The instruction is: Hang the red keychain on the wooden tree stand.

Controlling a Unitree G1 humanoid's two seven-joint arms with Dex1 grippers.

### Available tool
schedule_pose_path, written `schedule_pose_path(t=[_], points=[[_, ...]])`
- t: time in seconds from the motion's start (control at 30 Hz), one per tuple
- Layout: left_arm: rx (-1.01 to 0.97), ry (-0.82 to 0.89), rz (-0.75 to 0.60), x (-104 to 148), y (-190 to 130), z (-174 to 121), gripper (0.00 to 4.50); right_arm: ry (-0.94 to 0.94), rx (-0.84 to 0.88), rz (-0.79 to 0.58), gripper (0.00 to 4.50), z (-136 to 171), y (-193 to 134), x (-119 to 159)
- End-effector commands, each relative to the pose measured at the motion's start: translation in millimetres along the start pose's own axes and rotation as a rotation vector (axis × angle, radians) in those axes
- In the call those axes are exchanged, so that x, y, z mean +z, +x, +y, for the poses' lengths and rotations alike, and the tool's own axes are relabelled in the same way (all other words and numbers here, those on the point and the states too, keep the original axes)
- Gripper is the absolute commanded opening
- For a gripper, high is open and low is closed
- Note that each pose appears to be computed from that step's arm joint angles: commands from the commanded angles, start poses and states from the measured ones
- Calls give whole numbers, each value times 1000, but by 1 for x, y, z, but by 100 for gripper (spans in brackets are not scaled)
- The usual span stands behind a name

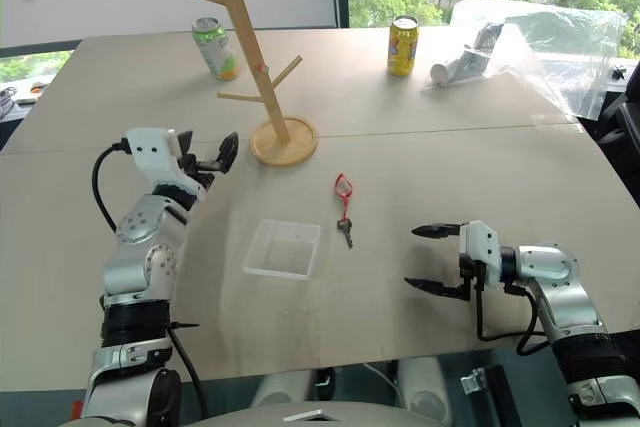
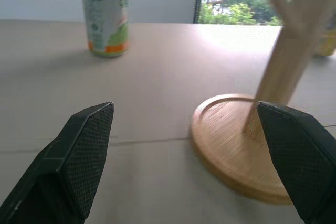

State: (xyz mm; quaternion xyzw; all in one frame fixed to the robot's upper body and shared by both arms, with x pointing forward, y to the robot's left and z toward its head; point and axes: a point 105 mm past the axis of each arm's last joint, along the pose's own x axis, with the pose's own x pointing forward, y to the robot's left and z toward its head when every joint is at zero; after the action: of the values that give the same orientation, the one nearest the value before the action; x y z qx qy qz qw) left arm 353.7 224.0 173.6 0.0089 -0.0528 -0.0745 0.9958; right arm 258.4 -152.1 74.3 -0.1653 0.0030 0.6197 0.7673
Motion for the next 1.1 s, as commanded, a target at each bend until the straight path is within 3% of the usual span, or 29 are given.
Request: schedule_pose_path(t=[0.03,0.2,0.37,0.67,1.1], points=[[-165,33,74,40,-19,-41,450,-60,-12,-44,447,-4,3,7],[-256,109,326,33,-45,-59,450,-74,-7,-67,447,0,10,1],[-272,165,468,32,-60,-62,450,-81,-17,-79,447,-3,17,-2],[-293,198,585,20,-84,-52,450,-93,-24,-93,447,-9,24,-2],[-354,174,704,2,-112,-61,450,-94,-23,-99,447,-9,27,-1]])
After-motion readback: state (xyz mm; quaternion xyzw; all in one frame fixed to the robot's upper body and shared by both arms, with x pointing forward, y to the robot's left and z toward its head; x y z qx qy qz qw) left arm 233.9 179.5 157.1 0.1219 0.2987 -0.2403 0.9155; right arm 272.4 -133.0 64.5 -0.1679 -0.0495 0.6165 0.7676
